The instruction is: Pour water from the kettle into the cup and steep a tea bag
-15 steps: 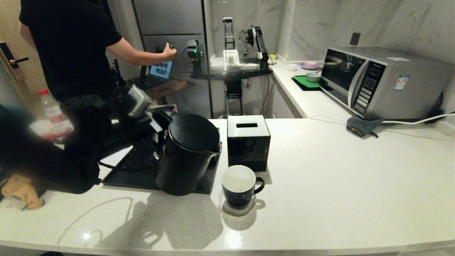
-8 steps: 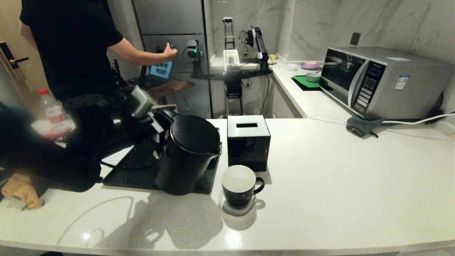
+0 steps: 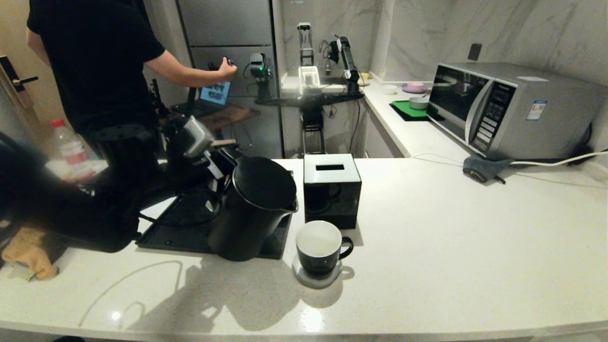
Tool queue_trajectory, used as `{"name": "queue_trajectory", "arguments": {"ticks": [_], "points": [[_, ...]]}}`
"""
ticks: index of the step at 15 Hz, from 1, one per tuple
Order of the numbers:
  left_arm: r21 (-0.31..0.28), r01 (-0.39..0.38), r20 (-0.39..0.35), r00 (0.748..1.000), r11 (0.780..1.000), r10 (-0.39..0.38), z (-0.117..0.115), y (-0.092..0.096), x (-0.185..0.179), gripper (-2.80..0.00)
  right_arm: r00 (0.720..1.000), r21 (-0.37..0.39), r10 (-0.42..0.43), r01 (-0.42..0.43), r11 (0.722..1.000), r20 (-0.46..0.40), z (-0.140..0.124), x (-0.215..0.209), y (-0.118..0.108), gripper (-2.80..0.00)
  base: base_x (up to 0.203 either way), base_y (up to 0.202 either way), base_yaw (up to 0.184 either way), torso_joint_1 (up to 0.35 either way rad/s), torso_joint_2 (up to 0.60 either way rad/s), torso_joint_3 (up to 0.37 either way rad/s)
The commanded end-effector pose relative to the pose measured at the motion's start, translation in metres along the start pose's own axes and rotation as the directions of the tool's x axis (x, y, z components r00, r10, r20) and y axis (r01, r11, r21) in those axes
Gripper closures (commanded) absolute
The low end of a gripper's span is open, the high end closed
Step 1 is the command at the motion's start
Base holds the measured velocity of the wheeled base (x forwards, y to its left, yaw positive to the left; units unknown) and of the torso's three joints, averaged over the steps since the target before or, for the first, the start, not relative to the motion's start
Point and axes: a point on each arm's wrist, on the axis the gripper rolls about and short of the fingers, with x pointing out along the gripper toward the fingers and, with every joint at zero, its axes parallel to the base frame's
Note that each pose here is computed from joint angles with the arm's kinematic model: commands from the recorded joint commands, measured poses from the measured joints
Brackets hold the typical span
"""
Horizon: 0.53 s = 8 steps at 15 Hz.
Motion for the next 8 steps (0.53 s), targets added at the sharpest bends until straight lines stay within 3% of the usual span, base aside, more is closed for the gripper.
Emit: {"name": "queue_trajectory", "arguments": {"ticks": [1, 8], "points": [[0.003, 0.012, 0.005, 1.0, 1.0, -0.012, 0.002, -0.002, 0.003, 0.0, 1.0, 0.001, 0.0, 0.0, 1.0, 0.0, 0.0, 0.0, 0.0, 0.0, 0.0, 0.0, 0.0, 0.0, 0.0, 0.0], [0.041, 0.034, -0.001, 0.999, 0.999, -0.034, 0.006, 0.0, 0.014, 0.0, 1.0, 0.0, 0.0, 0.0, 1.0, -0.001, 0.0, 0.0, 0.0, 0.0, 0.0, 0.0, 0.0, 0.0, 0.0, 0.0]]}}
